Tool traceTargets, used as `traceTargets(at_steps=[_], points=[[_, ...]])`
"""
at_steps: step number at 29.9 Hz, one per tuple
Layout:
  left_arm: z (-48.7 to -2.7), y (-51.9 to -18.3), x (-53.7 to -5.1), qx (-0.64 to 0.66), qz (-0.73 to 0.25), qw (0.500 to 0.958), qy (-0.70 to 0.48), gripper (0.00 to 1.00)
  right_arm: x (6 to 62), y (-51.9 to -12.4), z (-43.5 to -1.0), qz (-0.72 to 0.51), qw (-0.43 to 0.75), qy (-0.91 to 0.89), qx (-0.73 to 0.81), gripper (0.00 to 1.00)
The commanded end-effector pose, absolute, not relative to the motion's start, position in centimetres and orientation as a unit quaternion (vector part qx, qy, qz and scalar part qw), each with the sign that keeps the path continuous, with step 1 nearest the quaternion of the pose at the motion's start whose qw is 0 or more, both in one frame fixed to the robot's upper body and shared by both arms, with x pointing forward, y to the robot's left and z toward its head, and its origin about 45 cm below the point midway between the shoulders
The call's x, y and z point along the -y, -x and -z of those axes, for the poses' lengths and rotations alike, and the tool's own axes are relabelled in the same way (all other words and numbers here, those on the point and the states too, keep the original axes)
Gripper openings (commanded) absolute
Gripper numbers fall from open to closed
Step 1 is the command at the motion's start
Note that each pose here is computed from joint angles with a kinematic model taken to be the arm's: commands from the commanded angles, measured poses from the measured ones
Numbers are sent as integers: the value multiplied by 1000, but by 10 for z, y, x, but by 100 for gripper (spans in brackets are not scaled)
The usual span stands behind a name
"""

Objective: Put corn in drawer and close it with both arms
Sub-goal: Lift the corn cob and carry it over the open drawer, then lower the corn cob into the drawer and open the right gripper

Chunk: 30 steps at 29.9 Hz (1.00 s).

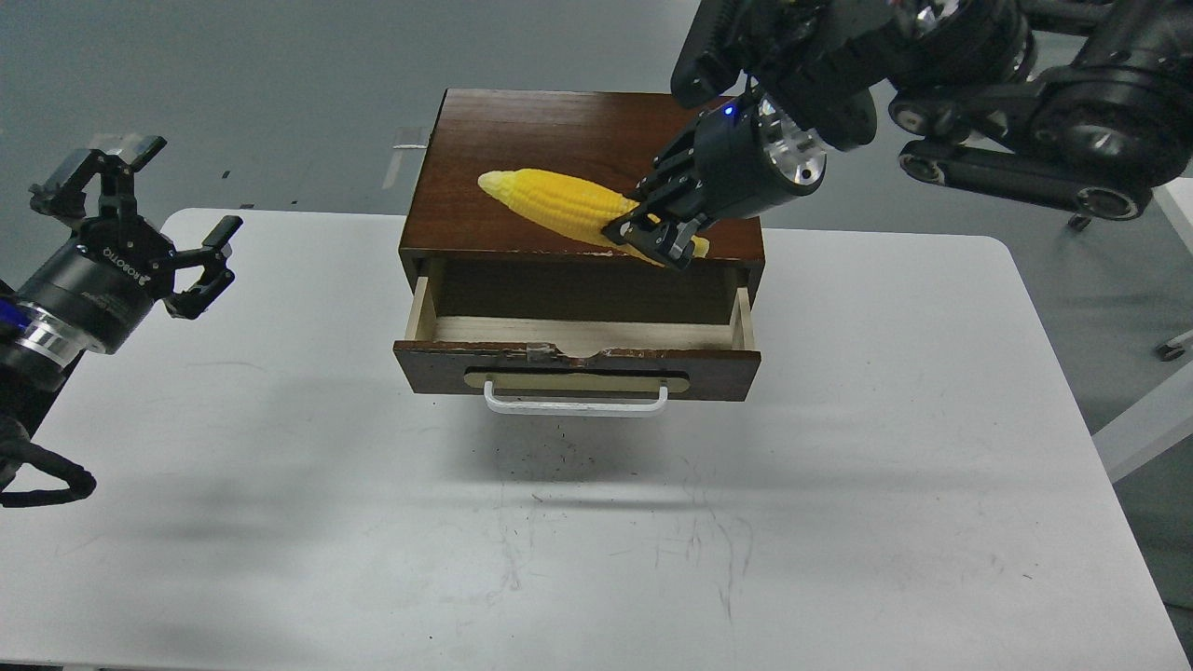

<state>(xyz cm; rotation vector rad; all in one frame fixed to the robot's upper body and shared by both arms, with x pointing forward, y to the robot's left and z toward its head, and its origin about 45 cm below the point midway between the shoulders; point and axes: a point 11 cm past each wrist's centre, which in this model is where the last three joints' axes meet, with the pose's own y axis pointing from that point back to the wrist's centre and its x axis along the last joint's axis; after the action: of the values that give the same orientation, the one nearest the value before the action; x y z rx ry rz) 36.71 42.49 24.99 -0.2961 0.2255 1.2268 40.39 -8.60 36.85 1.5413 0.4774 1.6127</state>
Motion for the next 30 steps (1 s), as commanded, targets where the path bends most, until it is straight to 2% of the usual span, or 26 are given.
traceTargets(at_steps=[1, 15, 18, 20, 22, 24, 27, 30], points=[[-251, -367, -426, -104, -573, 801, 137, 98, 81, -401, -353, -655, 414, -594, -217, 20], [-252, -366, -429, -102, -574, 801, 134, 98, 79, -400, -329, -660, 413, -578, -243, 22], [-253, -366, -429, -101, -575, 801, 134, 98, 80, -399, -325, -657, 414, -581, -245, 30], [-253, -366, -429, -101, -575, 801, 135, 98, 81, -400, -323, -655, 414, -583, -244, 38], [-253, -366, -429, -101, -575, 801, 134, 98, 82, -399, -321, -652, 414, -586, -244, 52], [-253, -366, -429, -101, -575, 801, 134, 98, 82, -399, -320, -652, 414, -587, -245, 57], [-253, -366, -430, -100, -575, 801, 134, 98, 82, -399, -320, -652, 414, -587, -244, 72], [-254, -366, -430, -100, -575, 801, 135, 98, 82, -399, -321, -652, 412, -588, -243, 80]])
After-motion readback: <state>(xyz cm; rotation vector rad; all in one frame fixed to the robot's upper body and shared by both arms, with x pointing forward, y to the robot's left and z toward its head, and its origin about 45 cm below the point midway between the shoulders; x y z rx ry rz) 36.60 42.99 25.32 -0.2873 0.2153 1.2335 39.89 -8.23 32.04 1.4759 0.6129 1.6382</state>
